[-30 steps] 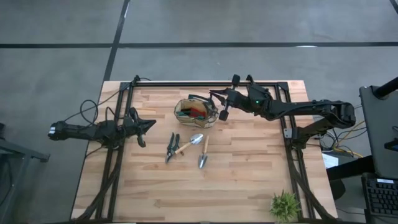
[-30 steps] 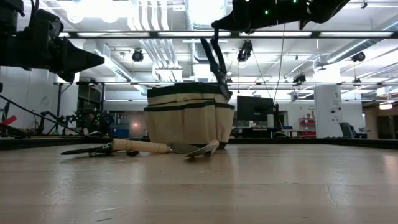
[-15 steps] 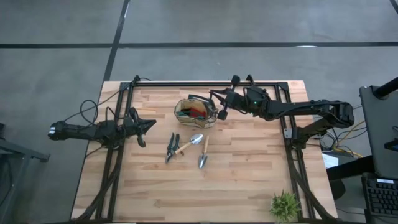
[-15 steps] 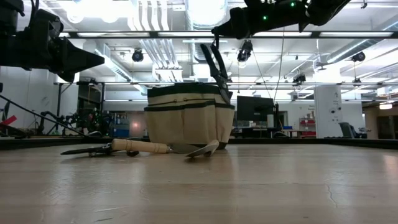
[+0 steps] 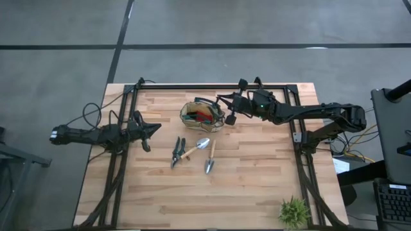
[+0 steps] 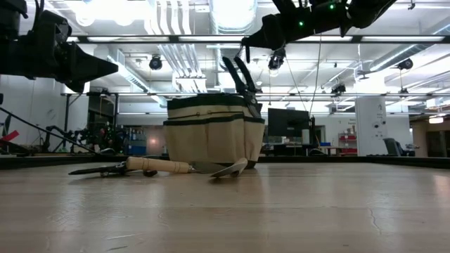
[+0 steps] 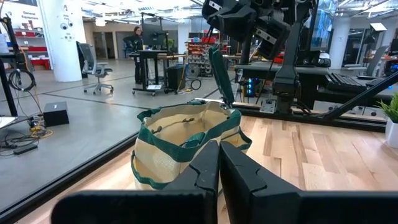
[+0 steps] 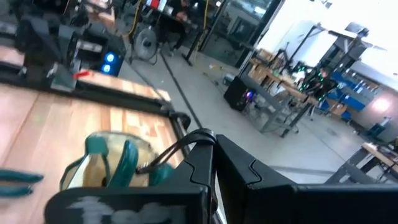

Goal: Pick & Place Garden tools in Gardening bag
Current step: Put the right shear scissors into the gardening bag, then put the right trowel into the gardening bag

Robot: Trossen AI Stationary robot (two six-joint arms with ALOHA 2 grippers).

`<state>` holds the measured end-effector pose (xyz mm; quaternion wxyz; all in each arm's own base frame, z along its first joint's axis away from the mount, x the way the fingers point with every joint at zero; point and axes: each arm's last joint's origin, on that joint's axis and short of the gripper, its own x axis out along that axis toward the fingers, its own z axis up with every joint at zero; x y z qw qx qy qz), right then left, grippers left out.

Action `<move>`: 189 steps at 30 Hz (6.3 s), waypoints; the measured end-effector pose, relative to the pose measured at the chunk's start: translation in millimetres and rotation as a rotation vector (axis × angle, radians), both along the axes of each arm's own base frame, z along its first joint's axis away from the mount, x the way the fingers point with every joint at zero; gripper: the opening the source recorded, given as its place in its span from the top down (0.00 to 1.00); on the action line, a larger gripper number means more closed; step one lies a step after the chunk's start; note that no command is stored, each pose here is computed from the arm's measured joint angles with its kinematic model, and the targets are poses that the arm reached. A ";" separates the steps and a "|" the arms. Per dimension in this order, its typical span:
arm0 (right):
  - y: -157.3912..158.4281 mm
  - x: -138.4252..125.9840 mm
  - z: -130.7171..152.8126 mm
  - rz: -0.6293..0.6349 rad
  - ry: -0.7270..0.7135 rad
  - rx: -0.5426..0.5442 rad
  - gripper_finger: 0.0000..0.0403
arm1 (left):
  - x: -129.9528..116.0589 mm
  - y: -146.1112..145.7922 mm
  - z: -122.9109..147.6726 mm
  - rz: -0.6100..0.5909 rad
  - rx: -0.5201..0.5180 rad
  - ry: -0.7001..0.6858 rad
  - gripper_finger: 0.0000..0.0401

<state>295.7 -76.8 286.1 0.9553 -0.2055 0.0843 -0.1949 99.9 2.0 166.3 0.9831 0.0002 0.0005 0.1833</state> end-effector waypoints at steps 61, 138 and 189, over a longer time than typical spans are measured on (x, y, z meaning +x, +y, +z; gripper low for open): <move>-12.4 -49.5 -16.5 -0.150 0.367 0.285 0.98 | 0.0 0.0 0.0 0.000 0.000 0.000 0.96; 194.8 72.8 -142.2 0.358 0.960 -0.191 0.58 | 0.0 0.0 0.0 0.001 0.000 0.000 0.96; 179.9 100.9 -176.4 0.396 0.921 -0.241 0.79 | 0.0 0.0 -0.1 0.001 0.000 0.000 0.96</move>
